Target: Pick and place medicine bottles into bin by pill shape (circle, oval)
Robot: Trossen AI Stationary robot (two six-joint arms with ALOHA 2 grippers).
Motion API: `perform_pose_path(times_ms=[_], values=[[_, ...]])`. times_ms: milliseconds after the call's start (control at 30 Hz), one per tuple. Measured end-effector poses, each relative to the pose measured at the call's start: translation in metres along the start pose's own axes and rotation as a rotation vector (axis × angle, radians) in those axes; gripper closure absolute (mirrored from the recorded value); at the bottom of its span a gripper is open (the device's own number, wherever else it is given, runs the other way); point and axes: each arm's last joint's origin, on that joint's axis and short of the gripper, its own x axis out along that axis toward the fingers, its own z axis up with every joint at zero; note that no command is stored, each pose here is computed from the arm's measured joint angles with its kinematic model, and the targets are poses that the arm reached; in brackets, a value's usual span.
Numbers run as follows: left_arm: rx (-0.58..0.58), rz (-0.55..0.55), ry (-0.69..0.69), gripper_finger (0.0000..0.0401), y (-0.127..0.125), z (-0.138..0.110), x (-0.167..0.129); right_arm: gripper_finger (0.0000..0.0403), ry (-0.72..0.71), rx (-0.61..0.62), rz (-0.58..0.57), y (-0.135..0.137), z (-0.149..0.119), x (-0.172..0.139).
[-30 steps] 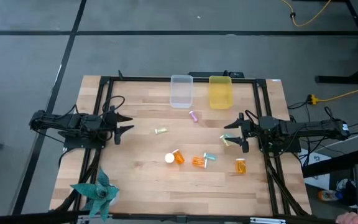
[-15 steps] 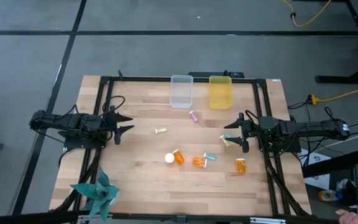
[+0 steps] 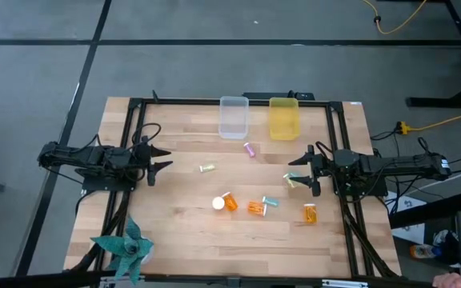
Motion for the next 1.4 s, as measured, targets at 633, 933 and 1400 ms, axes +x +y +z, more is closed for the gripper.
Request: perform_pose_path(times_ms=[633, 933, 1400], values=[[-0.055, 0.021, -0.115, 0.0232, -0.001, 0.011, -0.001, 0.0127, 0.000, 0.000, 0.000, 0.000, 0.000, 0.000], [-0.051, 0.016, -0.143, 0.0232, -0.001, 0.014, -0.001, 0.0127, 0.000, 0.000, 0.000, 0.000, 0.000, 0.000], [-0.145, 0.053, -0.251, 0.0232, -0.008, 0.034, 0.015, 0.0127, -0.001, 0.000, 0.000, 0.000, 0.000, 0.000]])
